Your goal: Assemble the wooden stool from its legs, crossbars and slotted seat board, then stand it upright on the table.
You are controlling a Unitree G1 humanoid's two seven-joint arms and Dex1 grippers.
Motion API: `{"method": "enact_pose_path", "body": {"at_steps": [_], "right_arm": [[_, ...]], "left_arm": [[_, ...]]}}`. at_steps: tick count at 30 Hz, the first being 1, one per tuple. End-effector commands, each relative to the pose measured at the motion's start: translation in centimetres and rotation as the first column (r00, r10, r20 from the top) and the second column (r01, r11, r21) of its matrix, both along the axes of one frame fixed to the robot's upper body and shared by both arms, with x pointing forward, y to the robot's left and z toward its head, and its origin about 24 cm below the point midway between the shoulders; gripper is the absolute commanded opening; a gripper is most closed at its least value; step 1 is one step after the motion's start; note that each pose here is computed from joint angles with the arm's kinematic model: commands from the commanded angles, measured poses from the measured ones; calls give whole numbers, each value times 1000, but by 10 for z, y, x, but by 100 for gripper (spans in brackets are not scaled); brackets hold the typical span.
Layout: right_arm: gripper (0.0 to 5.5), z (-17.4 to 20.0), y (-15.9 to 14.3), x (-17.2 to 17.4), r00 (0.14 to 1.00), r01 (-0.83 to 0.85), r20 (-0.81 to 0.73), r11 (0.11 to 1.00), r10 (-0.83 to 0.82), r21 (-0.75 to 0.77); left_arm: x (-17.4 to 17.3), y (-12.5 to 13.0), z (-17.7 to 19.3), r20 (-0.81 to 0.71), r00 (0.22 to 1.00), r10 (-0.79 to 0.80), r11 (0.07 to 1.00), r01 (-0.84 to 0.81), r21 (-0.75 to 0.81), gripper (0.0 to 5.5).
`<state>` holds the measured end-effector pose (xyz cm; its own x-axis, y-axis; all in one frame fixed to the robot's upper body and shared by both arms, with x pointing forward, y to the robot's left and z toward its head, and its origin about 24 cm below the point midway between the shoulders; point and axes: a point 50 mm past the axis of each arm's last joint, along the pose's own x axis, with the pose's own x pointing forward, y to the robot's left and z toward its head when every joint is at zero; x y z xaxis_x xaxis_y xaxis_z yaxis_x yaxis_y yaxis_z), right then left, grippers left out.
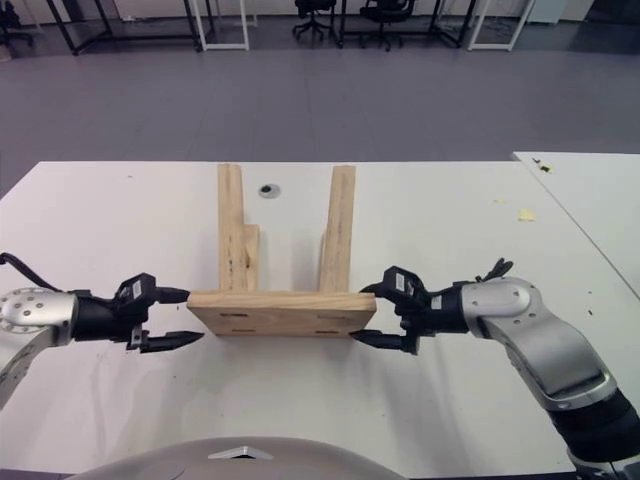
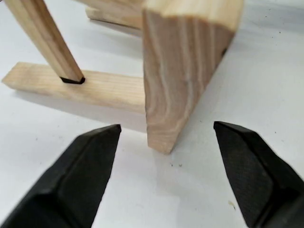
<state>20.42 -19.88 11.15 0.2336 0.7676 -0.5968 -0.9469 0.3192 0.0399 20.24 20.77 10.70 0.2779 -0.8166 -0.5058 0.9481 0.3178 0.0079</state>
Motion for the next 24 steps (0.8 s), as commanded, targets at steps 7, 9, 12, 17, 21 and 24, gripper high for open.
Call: {"method": "enact_pose_path", "body": {"at_steps": [7, 9, 12, 17, 21, 24], "right_arm": [[218, 2, -1, 9, 999, -27, 40, 999, 28, -27], [188, 3, 1, 10, 998, -39, 52, 999, 40, -17], [161, 2, 4, 11, 997, -61, 54, 998, 62, -7], [160, 36, 14, 12, 986, -152, 86, 979, 142, 138], [160, 123, 18, 18, 959, -274, 160, 909, 233, 315], [160, 193, 13, 9, 924, -374, 83, 832, 374, 410]], "left_arm": [[7, -13, 0, 23, 996, -84, 996, 85, -40, 215], [6, -11, -2, 14, 995, -97, 995, 97, -17, 189], [7, -11, -4, 17, 993, -119, 993, 119, 2, 167], [18, -25, 45, 92, 976, -200, 966, 212, -146, 158], [28, -33, 129, 115, 942, -314, 913, 333, -236, 158], [28, -29, 183, -15, 934, -357, 895, 338, -290, 158]]}}
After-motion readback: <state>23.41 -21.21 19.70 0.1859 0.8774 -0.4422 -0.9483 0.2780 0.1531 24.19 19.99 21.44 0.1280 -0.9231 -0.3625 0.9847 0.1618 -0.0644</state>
